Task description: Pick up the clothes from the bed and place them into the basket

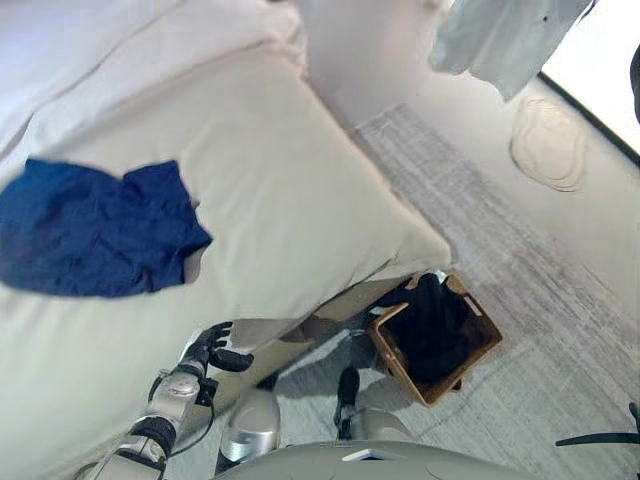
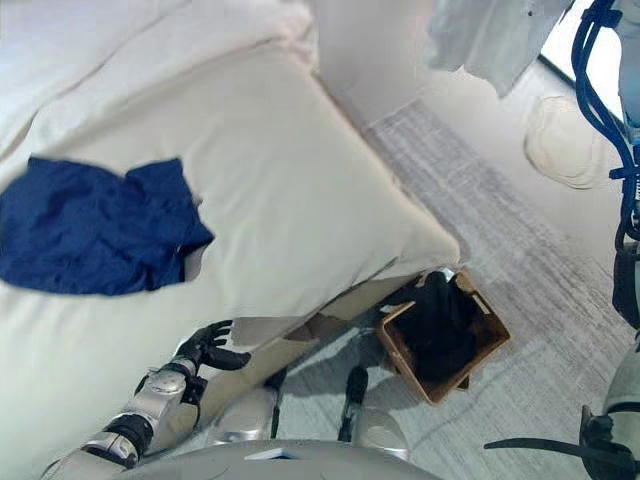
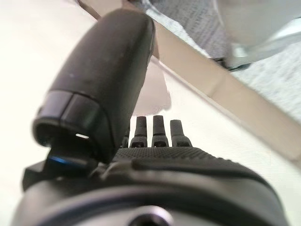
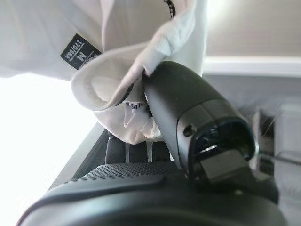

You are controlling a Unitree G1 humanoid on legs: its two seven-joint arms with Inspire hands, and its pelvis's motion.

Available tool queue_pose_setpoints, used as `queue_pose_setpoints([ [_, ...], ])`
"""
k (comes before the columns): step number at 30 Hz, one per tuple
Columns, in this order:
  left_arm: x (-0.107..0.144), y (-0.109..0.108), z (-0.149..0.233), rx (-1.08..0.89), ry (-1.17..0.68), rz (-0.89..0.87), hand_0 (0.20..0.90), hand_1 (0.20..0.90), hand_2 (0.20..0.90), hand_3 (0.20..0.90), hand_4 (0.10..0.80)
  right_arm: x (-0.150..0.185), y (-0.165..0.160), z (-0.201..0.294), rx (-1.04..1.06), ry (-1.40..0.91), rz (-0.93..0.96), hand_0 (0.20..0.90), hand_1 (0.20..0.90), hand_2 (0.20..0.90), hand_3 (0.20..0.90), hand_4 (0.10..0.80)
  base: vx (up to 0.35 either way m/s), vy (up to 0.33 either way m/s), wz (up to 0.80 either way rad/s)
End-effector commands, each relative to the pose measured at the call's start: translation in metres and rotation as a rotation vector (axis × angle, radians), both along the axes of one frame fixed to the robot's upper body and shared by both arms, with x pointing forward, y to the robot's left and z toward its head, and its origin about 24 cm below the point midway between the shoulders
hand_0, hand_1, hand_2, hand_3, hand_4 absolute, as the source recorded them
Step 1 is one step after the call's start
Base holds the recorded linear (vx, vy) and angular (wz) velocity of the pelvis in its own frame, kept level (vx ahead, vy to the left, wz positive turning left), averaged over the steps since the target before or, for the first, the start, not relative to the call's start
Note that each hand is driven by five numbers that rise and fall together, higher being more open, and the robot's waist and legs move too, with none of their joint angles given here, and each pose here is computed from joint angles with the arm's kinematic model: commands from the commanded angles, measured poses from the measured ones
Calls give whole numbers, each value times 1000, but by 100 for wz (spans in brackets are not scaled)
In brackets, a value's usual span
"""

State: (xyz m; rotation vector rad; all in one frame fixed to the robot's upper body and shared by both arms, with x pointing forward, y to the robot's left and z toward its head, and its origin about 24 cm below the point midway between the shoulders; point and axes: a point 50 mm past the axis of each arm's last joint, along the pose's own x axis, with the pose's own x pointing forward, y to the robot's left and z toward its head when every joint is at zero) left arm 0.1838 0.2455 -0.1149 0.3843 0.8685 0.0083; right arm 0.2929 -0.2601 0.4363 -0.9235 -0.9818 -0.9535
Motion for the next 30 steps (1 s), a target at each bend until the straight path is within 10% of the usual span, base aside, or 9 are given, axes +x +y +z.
queue_pose_setpoints([
  [1,-36,5,-18,54,144,-52,900,900,900,900,800,-17,-16,13,-48,-31,-52,300,300,300,200,100,34,-16,-30],
  [30,-28,-18,-20,20,100,-110,900,900,900,900,800,15,-50,-338,445,911,-3,300,300,300,200,100,-14,-56,-9],
])
